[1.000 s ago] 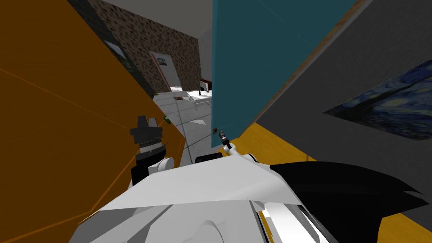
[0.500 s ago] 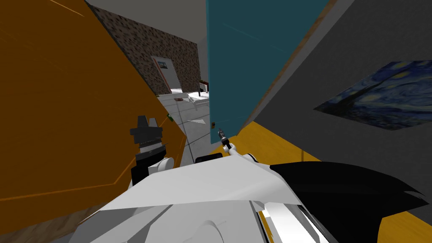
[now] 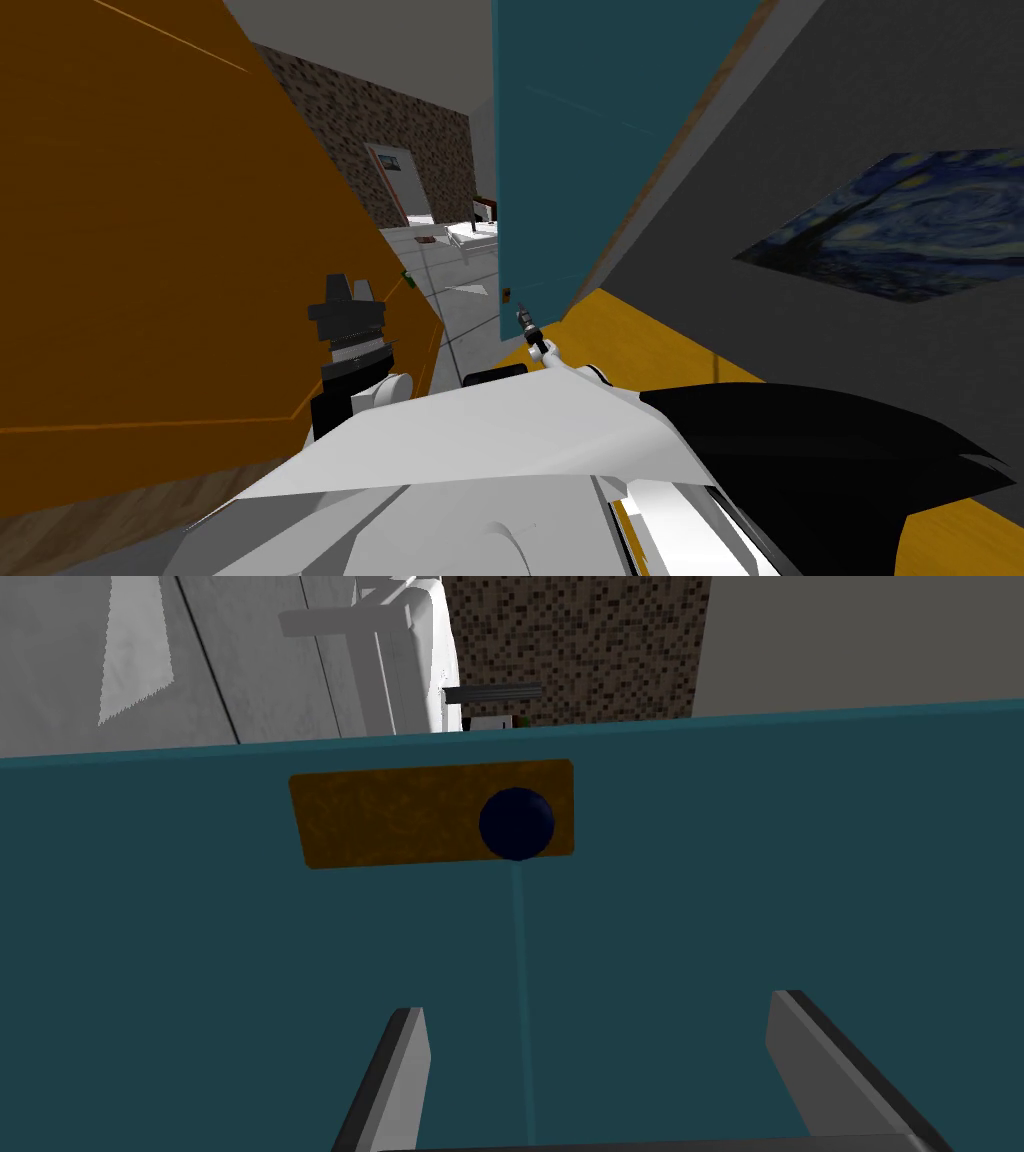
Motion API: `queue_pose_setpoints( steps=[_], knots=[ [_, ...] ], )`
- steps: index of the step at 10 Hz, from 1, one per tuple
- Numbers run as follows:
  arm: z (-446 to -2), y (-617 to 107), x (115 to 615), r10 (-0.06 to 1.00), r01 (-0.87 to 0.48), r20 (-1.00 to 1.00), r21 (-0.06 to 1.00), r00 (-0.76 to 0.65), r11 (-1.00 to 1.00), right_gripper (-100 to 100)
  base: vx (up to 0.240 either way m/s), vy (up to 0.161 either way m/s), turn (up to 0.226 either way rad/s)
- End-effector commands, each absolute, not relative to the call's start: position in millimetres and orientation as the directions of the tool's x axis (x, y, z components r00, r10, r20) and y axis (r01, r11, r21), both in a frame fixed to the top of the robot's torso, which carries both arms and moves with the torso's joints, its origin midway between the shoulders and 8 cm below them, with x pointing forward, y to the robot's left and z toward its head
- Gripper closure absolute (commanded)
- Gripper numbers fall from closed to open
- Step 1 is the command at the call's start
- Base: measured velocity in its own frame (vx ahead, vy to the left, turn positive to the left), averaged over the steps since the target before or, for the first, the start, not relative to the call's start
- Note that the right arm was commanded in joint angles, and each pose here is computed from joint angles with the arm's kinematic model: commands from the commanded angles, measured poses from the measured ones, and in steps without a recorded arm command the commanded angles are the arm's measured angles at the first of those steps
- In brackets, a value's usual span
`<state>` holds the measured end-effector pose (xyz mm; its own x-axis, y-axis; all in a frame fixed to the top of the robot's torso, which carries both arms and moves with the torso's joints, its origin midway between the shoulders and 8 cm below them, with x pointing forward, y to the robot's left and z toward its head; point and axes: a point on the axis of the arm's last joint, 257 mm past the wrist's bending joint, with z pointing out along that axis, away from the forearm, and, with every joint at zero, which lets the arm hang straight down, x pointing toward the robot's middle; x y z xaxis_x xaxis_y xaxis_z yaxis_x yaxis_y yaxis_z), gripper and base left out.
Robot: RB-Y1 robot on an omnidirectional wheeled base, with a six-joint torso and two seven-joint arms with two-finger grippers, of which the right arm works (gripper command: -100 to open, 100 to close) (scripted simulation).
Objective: Push the door open
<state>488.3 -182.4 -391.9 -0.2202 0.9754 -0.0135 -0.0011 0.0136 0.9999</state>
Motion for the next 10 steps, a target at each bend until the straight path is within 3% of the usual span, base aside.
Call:
queue_pose_setpoints(
  steps=[1,9,10],
  knots=[
    [-391.5,-184.9,488.3,0.976,-0.004,-0.018,1.000,-0.216,0.017,-100,0.181,0.061,0.020],
    [-391.4,-184.3,486.7,0.979,-0.009,-0.012,1.000,-0.202,0.011,-100,0.179,0.034,0.021],
    [-391.4,-184.3,486.7,0.979,-0.009,-0.012,1.000,-0.202,0.011,100,-0.018,-0.002,0.007]
  ],
)
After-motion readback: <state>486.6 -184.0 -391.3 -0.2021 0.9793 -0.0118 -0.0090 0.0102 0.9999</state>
